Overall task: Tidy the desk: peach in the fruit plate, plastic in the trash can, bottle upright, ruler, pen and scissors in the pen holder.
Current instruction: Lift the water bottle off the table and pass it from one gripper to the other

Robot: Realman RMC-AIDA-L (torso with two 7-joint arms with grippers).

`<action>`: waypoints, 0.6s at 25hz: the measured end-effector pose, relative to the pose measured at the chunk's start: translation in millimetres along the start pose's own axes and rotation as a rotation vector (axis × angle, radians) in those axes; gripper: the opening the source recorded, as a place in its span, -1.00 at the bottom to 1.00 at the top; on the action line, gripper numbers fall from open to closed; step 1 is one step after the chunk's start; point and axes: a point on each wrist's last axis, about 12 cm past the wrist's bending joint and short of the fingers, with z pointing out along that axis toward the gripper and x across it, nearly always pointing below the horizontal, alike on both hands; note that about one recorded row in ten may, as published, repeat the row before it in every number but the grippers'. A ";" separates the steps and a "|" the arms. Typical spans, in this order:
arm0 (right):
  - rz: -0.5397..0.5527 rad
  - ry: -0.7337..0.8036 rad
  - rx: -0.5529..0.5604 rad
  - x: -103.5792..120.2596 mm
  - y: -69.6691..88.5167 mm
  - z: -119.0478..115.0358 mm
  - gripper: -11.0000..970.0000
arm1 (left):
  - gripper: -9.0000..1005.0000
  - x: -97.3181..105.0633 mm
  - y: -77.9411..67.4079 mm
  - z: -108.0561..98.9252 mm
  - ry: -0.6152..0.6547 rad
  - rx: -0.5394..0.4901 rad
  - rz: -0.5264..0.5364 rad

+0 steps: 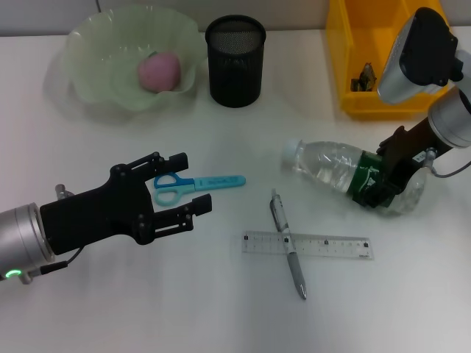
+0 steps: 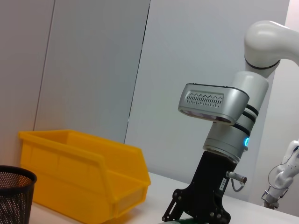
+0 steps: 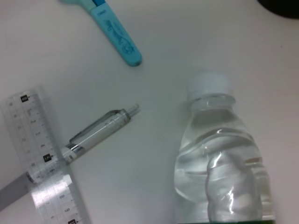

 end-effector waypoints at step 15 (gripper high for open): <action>-0.024 -0.099 -0.038 -3.5 3.7 -6.3 0.56 | 0.53 -1.3 0.7 0.8 -0.004 0.002 0.002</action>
